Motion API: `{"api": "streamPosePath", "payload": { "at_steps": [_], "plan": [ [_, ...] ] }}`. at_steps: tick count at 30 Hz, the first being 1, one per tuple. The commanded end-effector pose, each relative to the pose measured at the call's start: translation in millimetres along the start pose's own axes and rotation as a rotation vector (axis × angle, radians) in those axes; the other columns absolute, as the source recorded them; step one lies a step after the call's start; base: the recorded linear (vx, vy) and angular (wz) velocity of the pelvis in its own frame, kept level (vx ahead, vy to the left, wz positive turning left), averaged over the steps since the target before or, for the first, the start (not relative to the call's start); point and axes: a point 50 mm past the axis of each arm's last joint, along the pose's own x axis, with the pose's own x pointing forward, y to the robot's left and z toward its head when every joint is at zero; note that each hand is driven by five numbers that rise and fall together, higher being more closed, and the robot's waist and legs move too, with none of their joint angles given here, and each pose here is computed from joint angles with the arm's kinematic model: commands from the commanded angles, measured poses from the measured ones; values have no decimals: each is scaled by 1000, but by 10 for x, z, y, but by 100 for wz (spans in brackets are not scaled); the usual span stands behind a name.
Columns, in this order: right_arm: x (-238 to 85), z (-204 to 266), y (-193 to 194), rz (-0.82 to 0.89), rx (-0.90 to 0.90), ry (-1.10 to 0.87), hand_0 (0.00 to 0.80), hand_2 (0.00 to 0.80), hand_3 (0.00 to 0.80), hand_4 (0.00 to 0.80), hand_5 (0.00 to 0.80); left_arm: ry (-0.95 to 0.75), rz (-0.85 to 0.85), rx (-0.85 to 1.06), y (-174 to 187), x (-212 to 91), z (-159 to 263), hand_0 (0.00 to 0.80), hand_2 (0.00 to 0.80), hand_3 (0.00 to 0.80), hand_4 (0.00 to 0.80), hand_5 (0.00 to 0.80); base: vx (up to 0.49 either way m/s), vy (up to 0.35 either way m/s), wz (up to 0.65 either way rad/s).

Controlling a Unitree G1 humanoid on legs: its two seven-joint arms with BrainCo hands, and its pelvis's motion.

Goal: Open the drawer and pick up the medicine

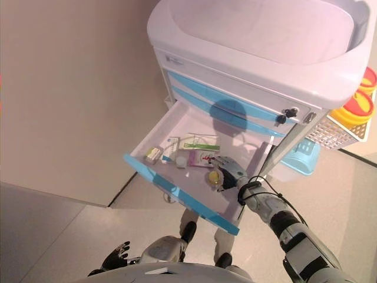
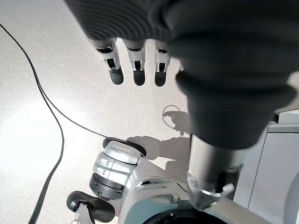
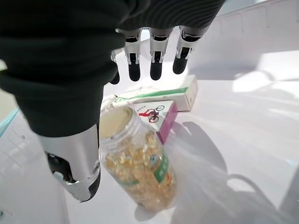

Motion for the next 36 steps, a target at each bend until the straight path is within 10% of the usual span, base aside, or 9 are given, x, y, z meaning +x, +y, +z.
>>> {"api": "streamPosePath", "payload": {
  "at_steps": [1,36],
  "plan": [
    [118,165,-142,-63,-21,-91,0,0,0,0,0,-36,-28,29,-66,17,55,0,0,0,0,0,0,0,0],
    [101,35,-40,-17,-61,32,0,0,0,0,0,-51,-26,32,-45,30,97,0,0,0,0,0,2,1,1]
  ]
}}
